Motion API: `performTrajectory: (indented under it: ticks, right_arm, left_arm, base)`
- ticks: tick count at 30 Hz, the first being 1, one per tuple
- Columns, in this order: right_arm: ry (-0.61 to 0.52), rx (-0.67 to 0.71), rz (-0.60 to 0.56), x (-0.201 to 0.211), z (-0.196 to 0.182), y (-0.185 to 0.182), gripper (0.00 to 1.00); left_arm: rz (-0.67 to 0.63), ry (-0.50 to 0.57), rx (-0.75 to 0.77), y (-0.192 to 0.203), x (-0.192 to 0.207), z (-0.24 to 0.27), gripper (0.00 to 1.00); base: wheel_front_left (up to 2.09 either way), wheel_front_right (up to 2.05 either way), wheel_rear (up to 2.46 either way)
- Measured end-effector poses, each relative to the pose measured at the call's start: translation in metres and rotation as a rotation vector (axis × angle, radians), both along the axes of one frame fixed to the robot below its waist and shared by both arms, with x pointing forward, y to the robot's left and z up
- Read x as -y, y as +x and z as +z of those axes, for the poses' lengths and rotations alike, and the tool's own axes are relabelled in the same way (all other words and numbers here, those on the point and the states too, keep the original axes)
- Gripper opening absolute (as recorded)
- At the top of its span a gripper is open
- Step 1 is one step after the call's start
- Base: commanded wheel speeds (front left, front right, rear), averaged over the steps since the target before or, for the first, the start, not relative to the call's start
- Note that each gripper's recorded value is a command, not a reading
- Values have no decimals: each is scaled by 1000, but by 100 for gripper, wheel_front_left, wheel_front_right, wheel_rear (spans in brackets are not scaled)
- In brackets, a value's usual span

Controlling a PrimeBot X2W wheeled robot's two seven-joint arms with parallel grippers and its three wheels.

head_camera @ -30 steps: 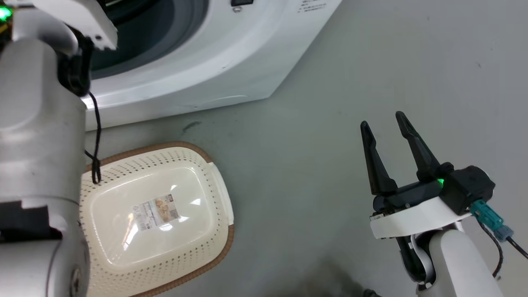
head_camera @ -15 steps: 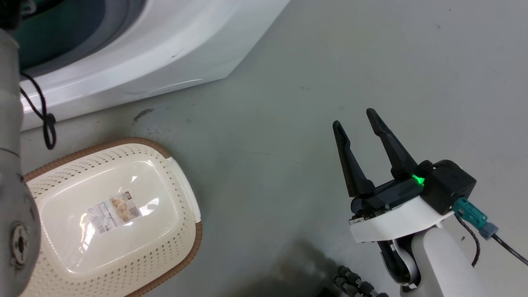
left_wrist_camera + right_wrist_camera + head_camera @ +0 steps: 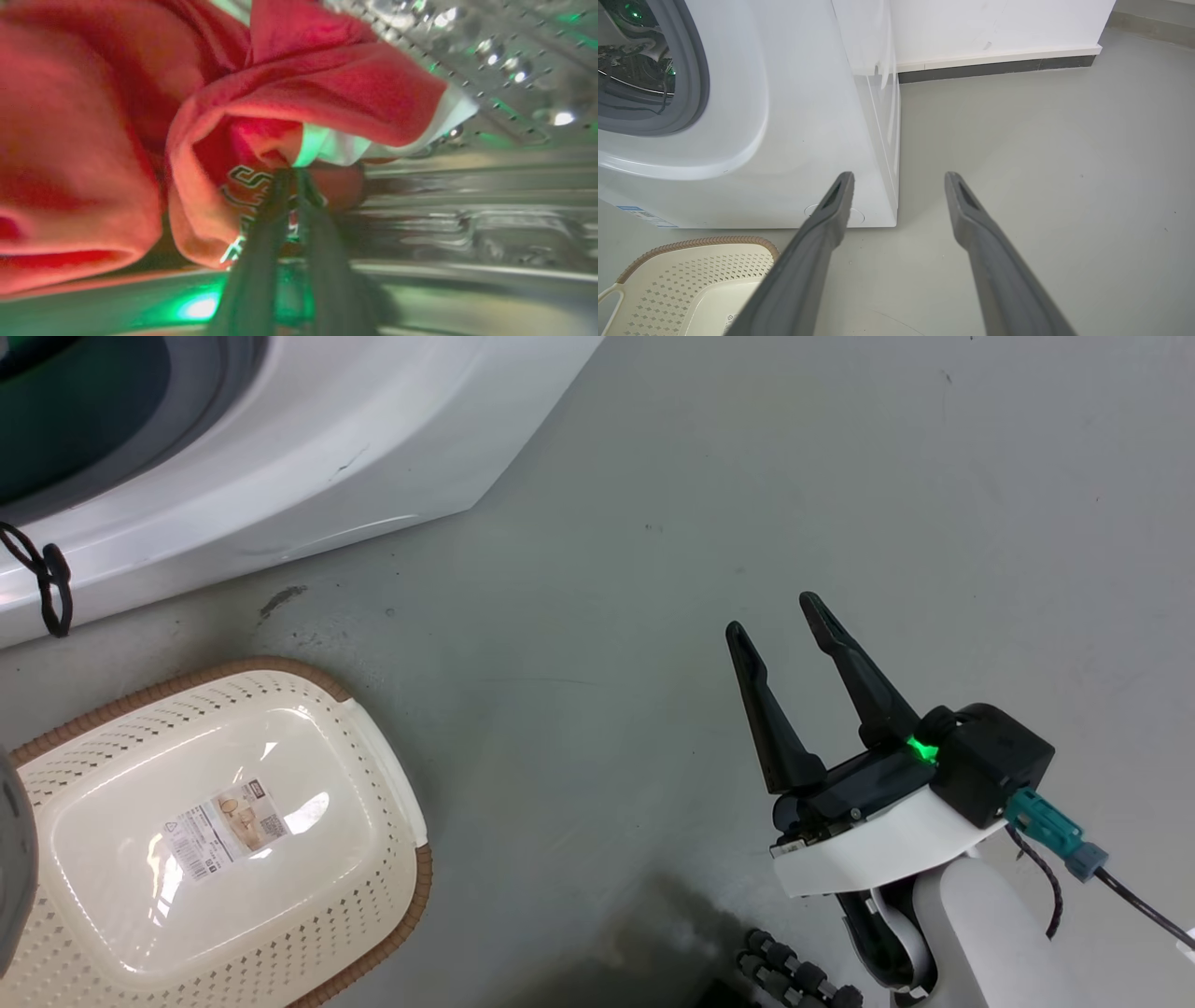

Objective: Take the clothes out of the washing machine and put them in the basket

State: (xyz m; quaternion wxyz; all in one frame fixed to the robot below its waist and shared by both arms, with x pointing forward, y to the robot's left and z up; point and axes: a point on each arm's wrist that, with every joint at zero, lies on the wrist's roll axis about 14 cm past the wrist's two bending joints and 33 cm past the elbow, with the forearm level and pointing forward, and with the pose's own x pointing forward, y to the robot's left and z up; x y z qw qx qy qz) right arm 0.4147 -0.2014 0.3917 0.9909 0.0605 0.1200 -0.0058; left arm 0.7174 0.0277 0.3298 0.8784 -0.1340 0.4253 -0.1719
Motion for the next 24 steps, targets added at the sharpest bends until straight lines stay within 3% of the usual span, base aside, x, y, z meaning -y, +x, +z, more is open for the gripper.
performTrajectory:
  ticks: [11,18,24]
  right_arm:
    - [10,36,6,-2,11,4,100]
    - [1,85,6,0,29,4,100]
    - [-6,103,6,-1,38,-5,100]
  left_arm:
    - [75,-2,332,7,-11,42,0]
    - [100,57,596,-19,-29,68,0]
    - [127,69,710,-54,-41,86,0]
  base:
    - [0,0,0]
    - [0,0,0]
    - [0,0,0]
